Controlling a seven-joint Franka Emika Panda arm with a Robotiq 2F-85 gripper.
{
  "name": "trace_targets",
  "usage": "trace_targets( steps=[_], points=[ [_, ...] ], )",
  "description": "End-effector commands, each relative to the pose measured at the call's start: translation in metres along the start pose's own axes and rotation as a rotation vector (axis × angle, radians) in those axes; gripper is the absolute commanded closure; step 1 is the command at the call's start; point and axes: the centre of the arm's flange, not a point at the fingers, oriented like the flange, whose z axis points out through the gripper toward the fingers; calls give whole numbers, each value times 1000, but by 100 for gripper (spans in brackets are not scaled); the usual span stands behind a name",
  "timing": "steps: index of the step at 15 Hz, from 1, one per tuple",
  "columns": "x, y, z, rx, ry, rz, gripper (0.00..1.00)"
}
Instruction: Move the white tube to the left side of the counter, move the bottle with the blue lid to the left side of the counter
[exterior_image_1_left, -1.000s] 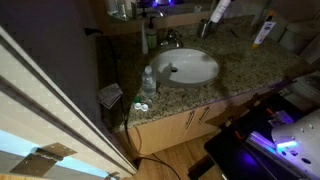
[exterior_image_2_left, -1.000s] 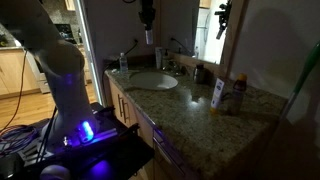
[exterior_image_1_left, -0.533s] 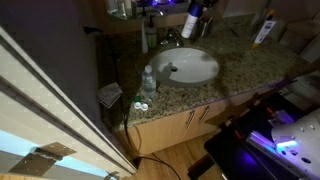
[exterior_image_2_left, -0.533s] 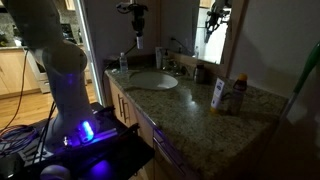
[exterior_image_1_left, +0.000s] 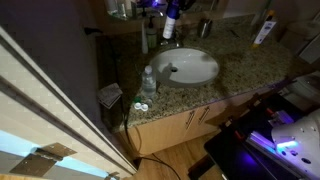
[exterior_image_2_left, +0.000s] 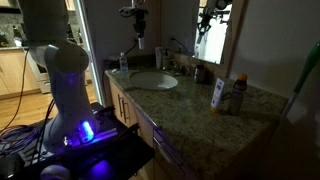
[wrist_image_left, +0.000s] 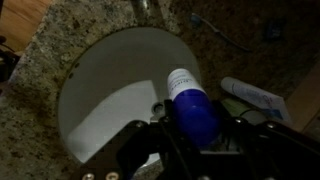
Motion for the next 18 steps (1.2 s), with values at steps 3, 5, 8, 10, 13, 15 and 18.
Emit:
trace_targets(
  steps=[3,5,8,10,13,15,18],
  points=[
    [-24,-56,69,-109,119,-5,85],
    [-26,-84,87,-106,143,38,85],
    [-26,-57,96,-94,126,35,60],
    [-24,-68,101,-93,121,43,85],
    [-19,-77,123,-114,96,76,85],
    [-18,-93,131,-87,70,117,85],
    [-11,-117,148,-85,92,169,85]
  ],
)
